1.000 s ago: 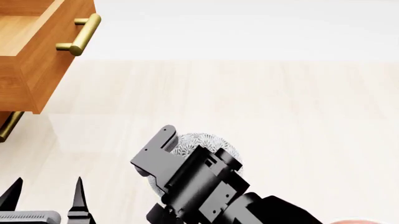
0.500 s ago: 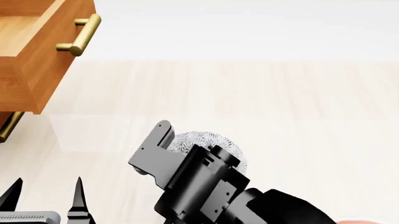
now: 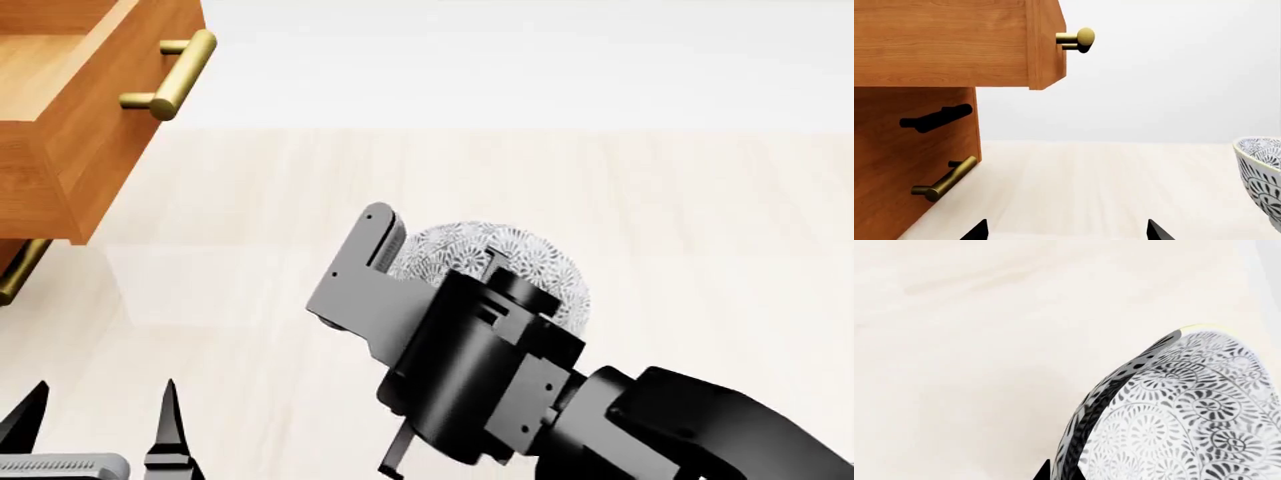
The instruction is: Put the bowl on the plate.
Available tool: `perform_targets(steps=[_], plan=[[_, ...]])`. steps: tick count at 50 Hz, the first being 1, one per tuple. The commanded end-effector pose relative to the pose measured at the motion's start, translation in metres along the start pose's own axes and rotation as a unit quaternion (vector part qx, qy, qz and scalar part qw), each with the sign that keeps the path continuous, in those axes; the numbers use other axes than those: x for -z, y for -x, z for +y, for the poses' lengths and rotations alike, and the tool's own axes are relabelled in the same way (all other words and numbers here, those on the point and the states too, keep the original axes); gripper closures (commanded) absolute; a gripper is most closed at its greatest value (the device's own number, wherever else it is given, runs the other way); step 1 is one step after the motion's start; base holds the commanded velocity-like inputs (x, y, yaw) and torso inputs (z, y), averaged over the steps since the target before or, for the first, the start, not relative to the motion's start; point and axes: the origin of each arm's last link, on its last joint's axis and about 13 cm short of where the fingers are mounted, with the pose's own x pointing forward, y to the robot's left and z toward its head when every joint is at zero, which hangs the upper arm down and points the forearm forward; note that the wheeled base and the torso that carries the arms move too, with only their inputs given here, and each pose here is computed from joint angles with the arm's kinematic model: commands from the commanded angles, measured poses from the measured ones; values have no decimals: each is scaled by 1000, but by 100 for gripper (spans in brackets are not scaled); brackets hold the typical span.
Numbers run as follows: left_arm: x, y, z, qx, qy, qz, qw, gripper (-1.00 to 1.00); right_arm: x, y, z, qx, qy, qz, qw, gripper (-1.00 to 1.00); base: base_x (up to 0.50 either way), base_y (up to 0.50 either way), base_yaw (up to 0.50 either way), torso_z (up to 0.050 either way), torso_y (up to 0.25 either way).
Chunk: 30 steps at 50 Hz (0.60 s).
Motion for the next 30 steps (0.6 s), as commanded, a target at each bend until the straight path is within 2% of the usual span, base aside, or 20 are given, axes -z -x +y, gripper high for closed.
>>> perform_targets(steps=[1, 15, 30], plan=[[0, 1, 0, 1, 0, -1, 1000, -100, 1, 25, -15, 41, 2, -11, 999, 100, 0, 0, 0, 0, 0], [-2, -1, 0, 0, 1, -1, 1000, -100, 14, 48, -23, 62, 3, 16, 998, 100, 0, 0, 0, 0, 0], [-2, -1, 0, 2, 3, 0, 1000, -100, 42, 85, -29, 105, -22, 49, 993, 100, 0, 0, 0, 0, 0]])
